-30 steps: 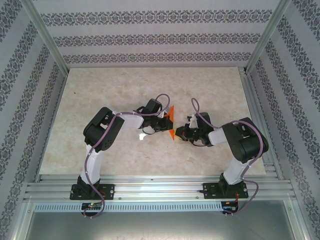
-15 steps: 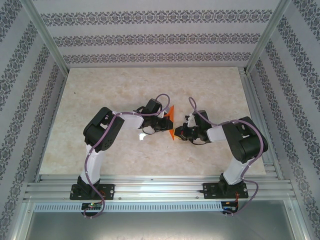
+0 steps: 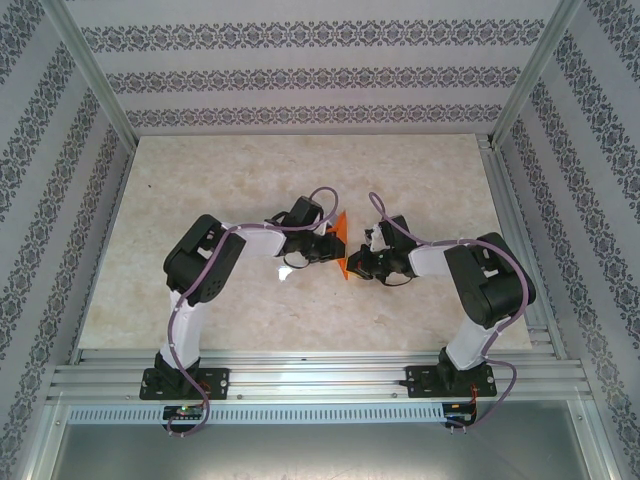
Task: Fold a paper plane with a square sheet of paper (fold left side to right side)
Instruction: Fold the wing for the fifth time at the center of the table.
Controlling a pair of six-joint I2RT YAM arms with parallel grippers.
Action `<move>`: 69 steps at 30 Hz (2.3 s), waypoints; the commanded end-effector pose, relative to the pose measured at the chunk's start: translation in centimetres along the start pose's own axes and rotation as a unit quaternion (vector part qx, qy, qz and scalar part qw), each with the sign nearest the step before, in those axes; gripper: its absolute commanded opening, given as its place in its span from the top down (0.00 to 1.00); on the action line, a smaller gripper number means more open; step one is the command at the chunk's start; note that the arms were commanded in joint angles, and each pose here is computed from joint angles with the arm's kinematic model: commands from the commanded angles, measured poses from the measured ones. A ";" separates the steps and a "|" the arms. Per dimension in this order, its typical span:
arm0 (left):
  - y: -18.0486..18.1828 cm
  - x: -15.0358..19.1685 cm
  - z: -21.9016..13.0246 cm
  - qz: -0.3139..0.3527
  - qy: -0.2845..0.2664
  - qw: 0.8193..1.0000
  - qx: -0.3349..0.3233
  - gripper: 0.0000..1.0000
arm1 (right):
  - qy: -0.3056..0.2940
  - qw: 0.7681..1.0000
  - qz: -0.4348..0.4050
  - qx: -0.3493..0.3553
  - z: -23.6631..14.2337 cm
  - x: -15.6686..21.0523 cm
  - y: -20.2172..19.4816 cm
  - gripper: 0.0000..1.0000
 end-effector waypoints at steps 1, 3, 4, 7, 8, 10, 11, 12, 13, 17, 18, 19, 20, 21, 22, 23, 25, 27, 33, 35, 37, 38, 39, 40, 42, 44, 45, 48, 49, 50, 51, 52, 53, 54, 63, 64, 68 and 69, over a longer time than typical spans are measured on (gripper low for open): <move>0.5 -2.0 -3.0 0.007 -0.027 0.999 -0.033 0.79 | 0.069 0.985 0.049 0.151 1.3 5.2 -7.0 0.97; 0.2 -2.7 -4.0 0.012 -0.032 0.999 -0.036 0.74 | 0.071 0.983 0.045 0.161 1.2 5.1 -7.1 0.97; 0.1 -3.1 -4.5 0.015 -0.035 0.999 -0.036 0.71 | 0.072 0.983 0.044 0.163 1.2 5.1 -7.1 0.97; -0.1 -3.9 -5.9 0.023 -0.043 0.998 -0.042 0.68 | 0.074 0.982 0.043 0.166 1.4 5.2 -7.1 0.97; -0.2 -4.0 -6.3 0.025 -0.047 0.998 -0.042 0.68 | 0.075 0.982 0.042 0.167 1.4 5.2 -7.2 0.97; -0.8 -4.2 -6.9 0.033 -0.050 0.998 -0.035 0.68 | 0.075 0.982 0.042 0.167 1.5 5.3 -7.2 0.97; -1.2 -4.2 -7.0 0.040 -0.049 0.998 -0.027 0.68 | 0.075 0.982 0.042 0.166 1.5 5.3 -7.1 0.97; -1.6 -4.1 -7.0 0.044 -0.047 0.998 -0.018 0.68 | 0.075 0.983 0.041 0.165 1.5 5.2 -7.1 0.97; -2.0 -4.0 -7.0 0.049 -0.046 0.998 -0.006 0.68 | 0.074 0.982 0.041 0.166 1.5 5.2 -7.1 0.97; -4.4 -3.2 -7.0 0.076 -0.038 0.996 0.036 0.80 | 0.074 0.983 0.041 0.165 1.5 5.2 -7.0 0.97; -5.1 -3.1 -7.0 0.083 -0.038 0.995 0.043 0.81 | 0.074 0.983 0.040 0.165 1.5 5.1 -7.0 0.97; -5.7 -3.0 -6.9 0.088 -0.036 0.994 0.047 0.81 | 0.074 0.983 0.040 0.165 1.5 5.1 -7.1 0.97; -6.2 -3.0 -6.9 0.092 -0.035 0.994 0.047 0.80 | 0.074 0.983 0.040 0.165 1.5 5.1 -7.1 0.97; -6.3 -3.2 -6.8 0.095 -0.036 0.994 0.043 0.75 | 0.075 0.983 0.040 0.165 1.5 5.2 -7.1 0.97; -6.3 -3.3 -6.6 0.098 -0.037 0.994 0.034 0.67 | 0.074 0.983 0.040 0.165 1.5 5.1 -7.1 0.97; -6.1 -3.6 -6.5 0.099 -0.039 0.994 0.023 0.61 | 0.074 0.983 0.039 0.164 1.6 5.1 -7.0 0.97; -5.8 -4.0 -6.0 0.100 -0.035 0.994 0.011 0.60 | 0.074 0.983 0.039 0.164 1.6 5.1 -7.0 0.98; -5.3 -4.5 -5.3 0.097 -0.029 0.995 0.000 0.59 | 0.075 0.983 0.038 0.163 1.6 5.1 -6.9 0.98; -4.3 -4.4 -3.5 0.092 -0.004 0.996 -0.006 0.59 | 0.073 0.983 0.037 0.164 1.5 5.0 -6.9 0.98; -3.5 -4.3 -3.3 0.090 -0.001 0.996 -0.025 0.56 | 0.074 0.983 0.037 0.165 1.5 5.0 -6.9 0.98; -3.1 -4.2 -3.2 0.089 0.002 0.996 -0.030 0.54 | 0.074 0.983 0.036 0.165 1.5 4.9 -6.9 0.97; -3.0 -4.2 -3.0 0.087 0.003 0.996 -0.031 0.53 | 0.075 0.983 0.036 0.165 1.6 5.0 -6.9 0.98; -2.9 -4.1 -2.8 0.085 0.006 0.996 -0.030 0.53 | 0.075 0.983 0.037 0.166 1.6 5.0 -6.9 0.98; -2.8 -4.1 -2.6 0.084 0.009 0.996 -0.026 0.53 | 0.075 0.983 0.036 0.165 1.6 5.0 -6.9 0.98; -2.6 -3.9 -2.2 0.082 0.015 0.996 -0.024 0.60 | 0.076 0.983 0.037 0.165 1.6 5.0 -6.9 0.98; -2.2 -3.9 -1.9 0.081 0.017 0.996 -0.026 0.70 | 0.075 0.983 0.037 0.166 1.6 4.9 -6.9 0.98; -2.1 -4.0 -1.9 0.081 0.016 0.996 -0.030 0.75 | 0.076 0.982 0.037 0.167 1.6 4.9 -6.9 0.97; -1.3 -4.1 -1.8 0.079 0.013 0.996 -0.047 0.86 | 0.077 0.982 0.037 0.171 1.5 5.0 -7.0 0.98; -1.1 -4.1 -1.8 0.078 0.013 0.996 -0.049 0.87 | 0.077 0.982 0.036 0.170 1.5 5.0 -6.9 0.97; -0.9 -4.1 -1.7 0.076 0.013 0.996 -0.052 0.89 | 0.078 0.981 0.036 0.171 1.5 5.1 -7.0 0.97; -0.6 -4.1 -1.6 0.074 0.012 0.996 -0.056 0.91 | 0.079 0.981 0.035 0.172 1.5 5.1 -7.0 0.98; -0.4 -4.1 -1.6 0.073 0.011 0.995 -0.059 0.92 | 0.079 0.981 0.036 0.172 1.5 5.1 -7.0 0.98; -0.1 -4.2 -1.5 0.072 0.010 0.995 -0.064 0.92 | 0.079 0.981 0.035 0.172 1.5 5.1 -7.0 0.97; 0.1 -4.3 -1.6 0.070 0.008 0.995 -0.066 0.93 | 0.079 0.981 0.035 0.172 1.5 5.1 -7.0 0.98; 2.0 -4.8 -0.9 0.055 0.003 0.995 -0.078 0.96 | 0.086 0.980 0.034 0.179 1.5 5.4 -7.2 0.97; 2.2 -4.8 -0.8 0.053 0.002 0.995 -0.079 0.96 | 0.086 0.979 0.034 0.180 1.5 5.4 -7.3 0.97; 3.0 -4.9 -0.9 0.048 -0.003 0.995 -0.090 0.97 | 0.090 0.978 0.035 0.183 1.5 5.7 -7.4 0.98; 3.1 -4.9 -0.9 0.047 -0.004 0.995 -0.092 0.97 | 0.090 0.979 0.034 0.182 1.6 5.6 -7.4 0.97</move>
Point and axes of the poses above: each hand's point on the last joint's axis, 136 mm out from that joint toward the fingers, its own z axis out along the fingers, its own y axis along the line the jaws close on, x = y × z, the point moved 2 cm from there along -z, back along the fingers, and after that the axes turned 2 degrees about -z, right-handed, at the moved point
